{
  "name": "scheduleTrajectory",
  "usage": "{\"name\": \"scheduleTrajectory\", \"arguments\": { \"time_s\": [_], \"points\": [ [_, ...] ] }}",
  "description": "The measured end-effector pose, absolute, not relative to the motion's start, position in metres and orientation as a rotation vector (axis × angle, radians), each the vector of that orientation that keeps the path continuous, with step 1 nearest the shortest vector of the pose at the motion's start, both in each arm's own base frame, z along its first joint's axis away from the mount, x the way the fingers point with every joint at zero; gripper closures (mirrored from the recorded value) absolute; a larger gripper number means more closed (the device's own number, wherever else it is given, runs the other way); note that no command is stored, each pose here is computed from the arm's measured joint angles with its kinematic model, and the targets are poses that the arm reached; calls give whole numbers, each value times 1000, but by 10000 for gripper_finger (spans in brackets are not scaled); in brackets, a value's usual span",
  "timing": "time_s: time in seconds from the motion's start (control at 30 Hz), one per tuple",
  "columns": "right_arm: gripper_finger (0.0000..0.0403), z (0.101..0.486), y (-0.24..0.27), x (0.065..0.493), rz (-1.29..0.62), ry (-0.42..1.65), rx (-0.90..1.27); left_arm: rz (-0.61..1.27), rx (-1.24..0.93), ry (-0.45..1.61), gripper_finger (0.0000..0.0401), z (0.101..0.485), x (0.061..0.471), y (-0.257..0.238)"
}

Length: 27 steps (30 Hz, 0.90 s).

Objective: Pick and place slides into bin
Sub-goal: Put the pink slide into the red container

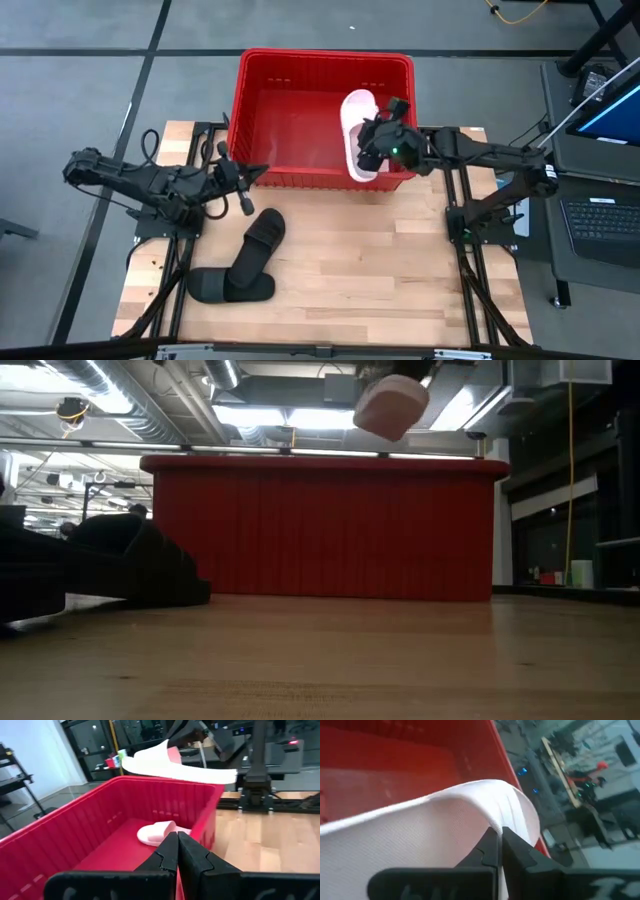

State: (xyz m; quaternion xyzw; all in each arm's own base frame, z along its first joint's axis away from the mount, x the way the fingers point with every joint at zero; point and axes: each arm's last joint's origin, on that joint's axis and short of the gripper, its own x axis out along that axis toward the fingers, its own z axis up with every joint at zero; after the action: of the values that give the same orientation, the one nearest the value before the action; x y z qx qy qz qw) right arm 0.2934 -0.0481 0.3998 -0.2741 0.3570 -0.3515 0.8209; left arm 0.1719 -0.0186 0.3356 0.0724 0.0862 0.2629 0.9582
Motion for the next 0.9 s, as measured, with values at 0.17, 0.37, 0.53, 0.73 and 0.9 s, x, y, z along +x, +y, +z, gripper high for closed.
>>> {"name": "scheduleTrajectory", "arguments": {
  "time_s": [0.17, 0.37, 0.53, 0.73, 0.9],
  "points": [
    [393, 403, -71, 291, -748, 804, -670, 593, 128, 174, 399, 336, 173, -8],
    [393, 405, -100, 285, -804, 800, -639, 642, 113, 174, 400, 336, 173, 0],
    [393, 406, -121, 283, -808, 768, -594, 672, 111, 176, 399, 336, 173, 5],
    [393, 389, -149, 298, -787, 799, -605, 712, 107, 178, 399, 336, 173, 12],
    [393, 358, -176, 319, -791, 868, -595, 735, 107, 182, 399, 336, 172, 16]
  ]
}}
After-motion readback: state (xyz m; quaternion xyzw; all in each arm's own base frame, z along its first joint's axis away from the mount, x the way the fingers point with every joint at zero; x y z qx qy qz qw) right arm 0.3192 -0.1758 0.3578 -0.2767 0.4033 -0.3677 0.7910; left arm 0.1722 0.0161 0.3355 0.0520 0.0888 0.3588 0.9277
